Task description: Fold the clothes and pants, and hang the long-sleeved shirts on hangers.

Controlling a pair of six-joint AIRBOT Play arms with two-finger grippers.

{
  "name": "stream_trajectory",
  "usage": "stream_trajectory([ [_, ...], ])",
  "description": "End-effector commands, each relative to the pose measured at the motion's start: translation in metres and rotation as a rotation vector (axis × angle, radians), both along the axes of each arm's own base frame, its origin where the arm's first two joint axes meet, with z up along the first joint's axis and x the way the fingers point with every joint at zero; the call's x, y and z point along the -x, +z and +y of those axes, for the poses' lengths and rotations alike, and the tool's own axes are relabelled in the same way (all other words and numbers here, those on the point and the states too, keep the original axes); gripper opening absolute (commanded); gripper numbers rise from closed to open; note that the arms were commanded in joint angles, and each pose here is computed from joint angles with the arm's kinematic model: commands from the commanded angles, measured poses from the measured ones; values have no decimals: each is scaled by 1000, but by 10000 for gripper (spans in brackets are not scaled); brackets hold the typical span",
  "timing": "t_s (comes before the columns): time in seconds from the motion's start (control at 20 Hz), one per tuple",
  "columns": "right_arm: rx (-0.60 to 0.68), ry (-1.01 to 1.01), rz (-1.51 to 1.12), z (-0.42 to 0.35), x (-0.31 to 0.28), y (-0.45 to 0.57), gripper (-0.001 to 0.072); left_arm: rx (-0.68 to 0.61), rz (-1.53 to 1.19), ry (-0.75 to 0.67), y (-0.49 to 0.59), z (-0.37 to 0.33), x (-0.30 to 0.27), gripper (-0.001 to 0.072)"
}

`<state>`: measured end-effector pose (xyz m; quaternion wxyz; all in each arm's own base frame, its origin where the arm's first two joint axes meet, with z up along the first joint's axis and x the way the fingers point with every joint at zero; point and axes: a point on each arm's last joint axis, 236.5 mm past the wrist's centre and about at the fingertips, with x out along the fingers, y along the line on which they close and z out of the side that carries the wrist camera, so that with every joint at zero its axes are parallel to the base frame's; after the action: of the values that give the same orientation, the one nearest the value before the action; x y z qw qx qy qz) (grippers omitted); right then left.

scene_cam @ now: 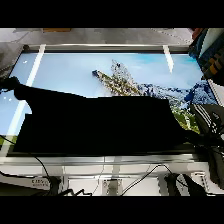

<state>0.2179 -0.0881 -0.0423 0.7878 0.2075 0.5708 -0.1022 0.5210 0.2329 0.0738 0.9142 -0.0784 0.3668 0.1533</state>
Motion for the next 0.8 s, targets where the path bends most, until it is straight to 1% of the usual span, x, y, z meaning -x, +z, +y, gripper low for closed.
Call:
stream_trajectory([
  [0.0,14,-6,-15,-3,-3,1,20,-134,-84,-66,20,4,-21,14],
  [0.35,48,-30,-73,-13,-16,6,21,-128,-72,-63,-13,9,-35,13],
  [0.6,24,-72,-164,-12,-36,15,21,-171,-150,-57,-33,12,-64,14],
  [0.75,22,-72,-164,-11,-36,15,21,-232,-270,-56,-21,7,-89,14],
])
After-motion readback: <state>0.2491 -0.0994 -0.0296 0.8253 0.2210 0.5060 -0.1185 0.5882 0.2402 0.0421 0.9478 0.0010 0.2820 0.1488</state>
